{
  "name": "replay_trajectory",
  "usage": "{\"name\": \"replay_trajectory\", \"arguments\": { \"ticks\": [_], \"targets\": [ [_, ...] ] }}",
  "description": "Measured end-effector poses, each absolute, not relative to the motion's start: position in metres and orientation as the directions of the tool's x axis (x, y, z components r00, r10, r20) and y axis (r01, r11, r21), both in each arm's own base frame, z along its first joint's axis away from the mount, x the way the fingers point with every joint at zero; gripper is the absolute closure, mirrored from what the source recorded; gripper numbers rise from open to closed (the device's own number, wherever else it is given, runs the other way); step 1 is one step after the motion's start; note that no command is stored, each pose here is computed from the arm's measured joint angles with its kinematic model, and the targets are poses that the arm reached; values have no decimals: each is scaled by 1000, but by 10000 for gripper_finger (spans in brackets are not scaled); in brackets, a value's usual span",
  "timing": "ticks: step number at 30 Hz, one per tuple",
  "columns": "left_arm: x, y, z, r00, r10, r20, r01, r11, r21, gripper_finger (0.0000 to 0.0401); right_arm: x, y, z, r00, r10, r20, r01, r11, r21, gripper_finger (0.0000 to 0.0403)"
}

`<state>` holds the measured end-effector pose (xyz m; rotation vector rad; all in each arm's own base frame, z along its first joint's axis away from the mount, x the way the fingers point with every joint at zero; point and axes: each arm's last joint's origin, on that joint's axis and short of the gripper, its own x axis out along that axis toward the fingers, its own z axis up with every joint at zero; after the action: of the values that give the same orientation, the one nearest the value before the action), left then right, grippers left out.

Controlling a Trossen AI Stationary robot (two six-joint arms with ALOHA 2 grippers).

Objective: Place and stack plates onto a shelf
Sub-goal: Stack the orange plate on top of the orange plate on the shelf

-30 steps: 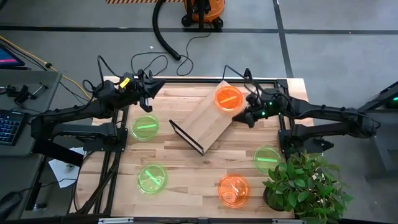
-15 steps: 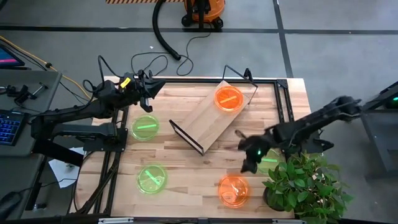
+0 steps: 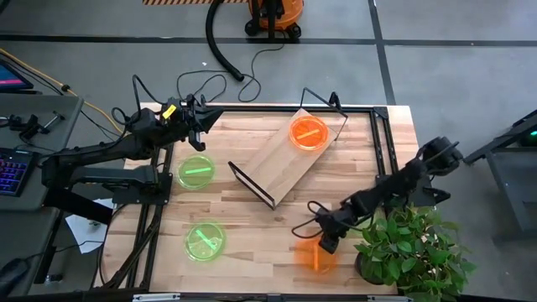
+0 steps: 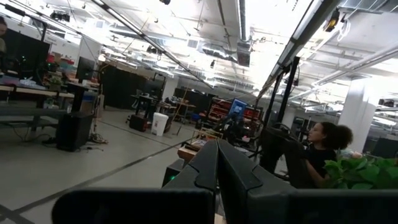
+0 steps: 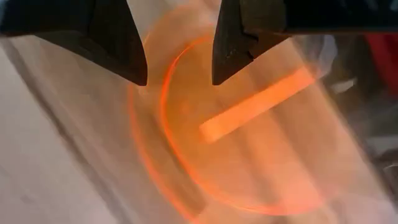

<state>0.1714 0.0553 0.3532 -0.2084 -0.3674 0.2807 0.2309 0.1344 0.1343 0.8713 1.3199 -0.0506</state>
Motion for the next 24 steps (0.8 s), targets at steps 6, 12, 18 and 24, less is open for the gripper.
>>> {"name": "replay_trajectory", "arguments": {
  "ticks": [6,12,18,24],
  "targets": [
    [171,55,353,895,306,323,-231,940,-250,401,232,147,127,313,431,-846,481,696,533,224],
    [171,55,353,895,306,323,-232,940,-250,401,232,149,126,346,394,-852,509,684,523,224],
    [171,55,353,896,306,323,-232,940,-250,401,238,135,131,422,305,-854,525,685,505,224],
    [171,55,353,895,308,323,-233,940,-250,401,244,120,141,467,291,-835,499,692,521,224]
  ]
}}
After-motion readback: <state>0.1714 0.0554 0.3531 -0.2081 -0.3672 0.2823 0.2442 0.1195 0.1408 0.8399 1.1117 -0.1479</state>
